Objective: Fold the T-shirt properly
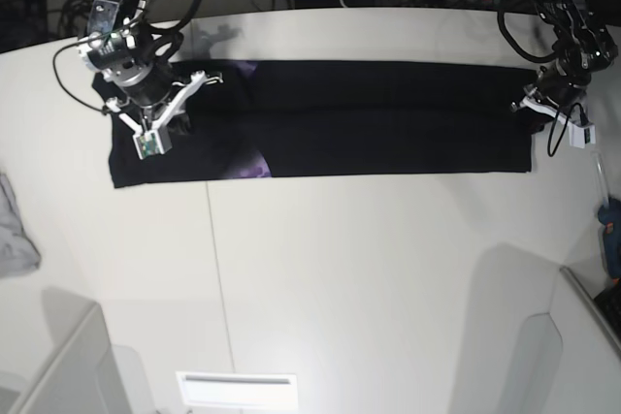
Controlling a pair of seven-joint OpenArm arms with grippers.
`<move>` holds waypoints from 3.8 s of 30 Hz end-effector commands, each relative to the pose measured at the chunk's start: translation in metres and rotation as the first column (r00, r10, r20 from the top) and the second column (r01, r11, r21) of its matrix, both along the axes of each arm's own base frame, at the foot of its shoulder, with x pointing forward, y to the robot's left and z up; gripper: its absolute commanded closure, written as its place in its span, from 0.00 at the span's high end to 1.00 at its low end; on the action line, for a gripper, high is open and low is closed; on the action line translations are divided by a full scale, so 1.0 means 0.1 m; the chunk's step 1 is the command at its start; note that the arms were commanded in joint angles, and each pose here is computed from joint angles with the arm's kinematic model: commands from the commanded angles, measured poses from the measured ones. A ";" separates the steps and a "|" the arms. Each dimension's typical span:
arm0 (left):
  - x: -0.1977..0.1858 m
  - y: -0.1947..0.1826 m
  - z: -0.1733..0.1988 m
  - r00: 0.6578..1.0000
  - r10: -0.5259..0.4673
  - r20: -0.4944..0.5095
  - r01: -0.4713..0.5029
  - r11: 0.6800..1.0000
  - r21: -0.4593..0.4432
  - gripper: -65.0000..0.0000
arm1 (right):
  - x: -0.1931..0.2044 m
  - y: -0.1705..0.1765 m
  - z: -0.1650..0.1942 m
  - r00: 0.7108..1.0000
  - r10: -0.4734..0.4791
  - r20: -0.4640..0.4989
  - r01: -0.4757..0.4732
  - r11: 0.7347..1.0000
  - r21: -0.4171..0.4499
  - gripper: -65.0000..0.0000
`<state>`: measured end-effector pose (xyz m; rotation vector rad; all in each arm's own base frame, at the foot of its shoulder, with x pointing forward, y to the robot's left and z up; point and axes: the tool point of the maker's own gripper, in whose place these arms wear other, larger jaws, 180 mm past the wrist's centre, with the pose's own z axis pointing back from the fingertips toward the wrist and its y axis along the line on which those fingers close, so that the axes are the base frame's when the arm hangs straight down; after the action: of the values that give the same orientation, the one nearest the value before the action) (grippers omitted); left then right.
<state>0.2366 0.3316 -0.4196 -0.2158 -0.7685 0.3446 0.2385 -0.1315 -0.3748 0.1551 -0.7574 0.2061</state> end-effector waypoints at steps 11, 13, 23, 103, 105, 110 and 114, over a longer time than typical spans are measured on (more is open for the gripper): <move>0.15 0.18 0.44 0.996 -0.047 0.070 0.038 0.991 0.126 0.00 | 0.06 -0.02 0.14 0.998 -0.001 0.055 0.002 1.000 -0.001 0.00; 0.12 0.15 0.46 0.996 -0.066 0.067 0.056 0.988 0.142 0.00 | 0.06 -0.02 0.14 0.998 -0.001 0.055 0.002 1.000 -0.001 0.00; -0.03 -0.24 0.89 0.976 -0.176 0.130 0.139 0.958 0.251 0.00 | 0.05 -0.01 0.13 0.999 0.000 0.052 0.000 1.000 -0.001 0.00; 0.28 -3.47 0.58 0.826 -0.526 0.201 0.562 0.790 -0.246 0.00 | 0.07 -0.04 0.14 0.999 -0.011 0.051 0.011 1.000 -0.004 0.00; 0.31 -3.49 0.59 0.825 -0.526 0.207 0.564 0.788 -0.246 0.00 | 0.07 -0.04 0.14 0.999 -0.011 0.051 0.011 1.000 -0.004 0.00; 0.30 -3.50 0.46 0.832 -0.526 0.175 0.554 0.788 -0.267 0.00 | 0.06 -0.04 0.13 0.999 -0.011 0.048 0.011 1.000 -0.004 0.00; 0.30 -3.49 0.45 0.833 -0.527 0.171 0.554 0.789 -0.266 0.00 | 0.06 -0.04 0.13 0.999 -0.011 0.048 0.011 1.000 -0.004 0.00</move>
<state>0.2591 -0.0129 -0.3872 -0.7074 -0.6614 -0.1002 0.2381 -0.1346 -0.3721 0.1442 -0.7605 0.2018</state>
